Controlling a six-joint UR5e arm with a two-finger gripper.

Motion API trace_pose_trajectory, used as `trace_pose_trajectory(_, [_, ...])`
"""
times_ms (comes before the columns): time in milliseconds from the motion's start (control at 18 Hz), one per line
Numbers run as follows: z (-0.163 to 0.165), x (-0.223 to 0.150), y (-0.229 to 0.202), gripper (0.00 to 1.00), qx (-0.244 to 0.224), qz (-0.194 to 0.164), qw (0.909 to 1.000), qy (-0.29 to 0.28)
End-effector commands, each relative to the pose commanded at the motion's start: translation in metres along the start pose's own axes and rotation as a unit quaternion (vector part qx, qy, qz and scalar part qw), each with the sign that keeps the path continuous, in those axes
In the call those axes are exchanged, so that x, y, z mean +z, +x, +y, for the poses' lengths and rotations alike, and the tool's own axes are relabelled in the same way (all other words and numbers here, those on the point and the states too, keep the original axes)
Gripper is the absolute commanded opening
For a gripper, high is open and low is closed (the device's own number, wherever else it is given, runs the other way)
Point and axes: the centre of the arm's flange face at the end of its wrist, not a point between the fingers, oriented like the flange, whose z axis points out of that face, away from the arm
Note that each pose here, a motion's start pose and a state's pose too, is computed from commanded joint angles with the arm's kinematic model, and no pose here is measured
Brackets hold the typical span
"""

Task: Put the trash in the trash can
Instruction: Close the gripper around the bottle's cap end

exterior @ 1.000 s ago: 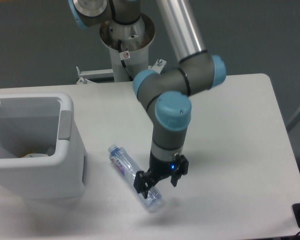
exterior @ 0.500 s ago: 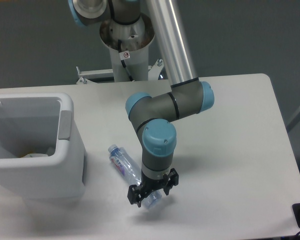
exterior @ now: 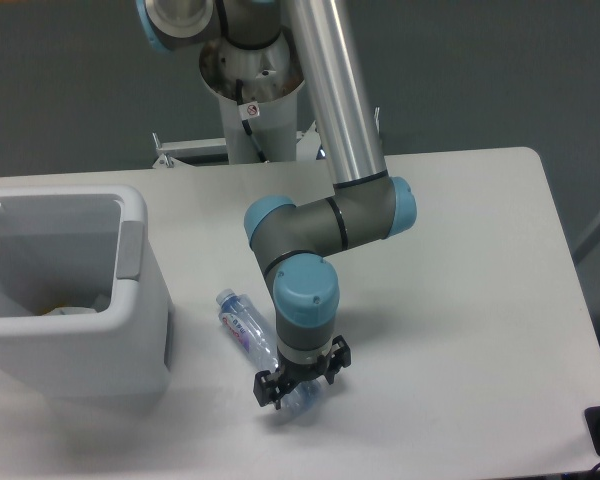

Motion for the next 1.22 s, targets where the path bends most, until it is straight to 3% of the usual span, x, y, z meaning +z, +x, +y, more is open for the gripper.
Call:
trace_pose_trajectory(167, [0.000,-0.005,0.000,0.78,0.000,0.001,1.0000,0.002])
trace_pose_trajectory(333, [-0.001,-0.007,0.001,0.67,0.001,0.001,1.0000,0.004])
trace_pose_trajectory(1222, [-0.006,-0.022,0.000,0.64,0.016,0.003,0.9997,0.017])
